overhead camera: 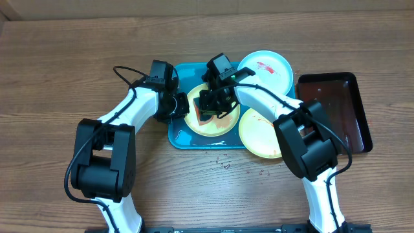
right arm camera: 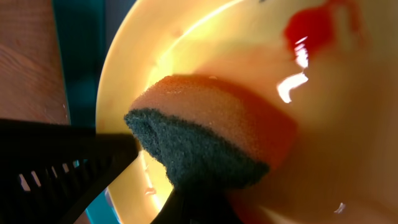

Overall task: Clean dirty plates on tray and stack at the side
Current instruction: 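Scrub the yellow plate with the sponge in circles, right gripper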

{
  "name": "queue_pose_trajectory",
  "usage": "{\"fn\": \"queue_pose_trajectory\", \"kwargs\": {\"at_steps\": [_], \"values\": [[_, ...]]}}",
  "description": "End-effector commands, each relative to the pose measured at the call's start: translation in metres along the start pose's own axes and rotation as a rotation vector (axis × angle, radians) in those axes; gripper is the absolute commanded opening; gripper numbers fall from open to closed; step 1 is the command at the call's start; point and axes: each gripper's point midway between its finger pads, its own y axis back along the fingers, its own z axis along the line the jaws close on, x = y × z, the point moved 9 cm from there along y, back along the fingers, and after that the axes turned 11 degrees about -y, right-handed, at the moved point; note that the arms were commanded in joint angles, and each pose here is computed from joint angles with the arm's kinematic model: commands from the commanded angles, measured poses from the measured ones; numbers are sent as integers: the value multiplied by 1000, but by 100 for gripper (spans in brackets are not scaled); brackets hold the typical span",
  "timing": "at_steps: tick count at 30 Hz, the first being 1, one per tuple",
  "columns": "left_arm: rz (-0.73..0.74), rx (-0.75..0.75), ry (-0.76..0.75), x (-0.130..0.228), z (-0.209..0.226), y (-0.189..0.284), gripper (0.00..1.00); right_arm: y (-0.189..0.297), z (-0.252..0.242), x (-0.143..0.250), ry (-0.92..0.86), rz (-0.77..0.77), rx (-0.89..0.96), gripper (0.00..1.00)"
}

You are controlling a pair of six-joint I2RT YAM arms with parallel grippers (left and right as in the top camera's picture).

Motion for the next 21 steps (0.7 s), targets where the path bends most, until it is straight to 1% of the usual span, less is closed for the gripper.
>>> {"fn": "queue_pose_trajectory", "kwargs": {"at_steps": [1,4,7,11,17,21], "values": [[10,45,-47,3,-8,-5,4,-16,4,13,19,62,6,4],[10,45,-47,3,-8,-5,4,-16,5,11,-2,44,8,4],[10,45,-47,3,-8,-5,4,-15,0,3,-59,-15,50,4],[11,44,-47,3,-8,-5,4,-9,-10,-14,-146,-138,113,4],[11,44,-55,3,-8,-5,4,11,-23,-42,-200,-321,222,4],[16,43,-61,4,-8,-5,4,23,-30,-54,-217,-393,271,4]]}}
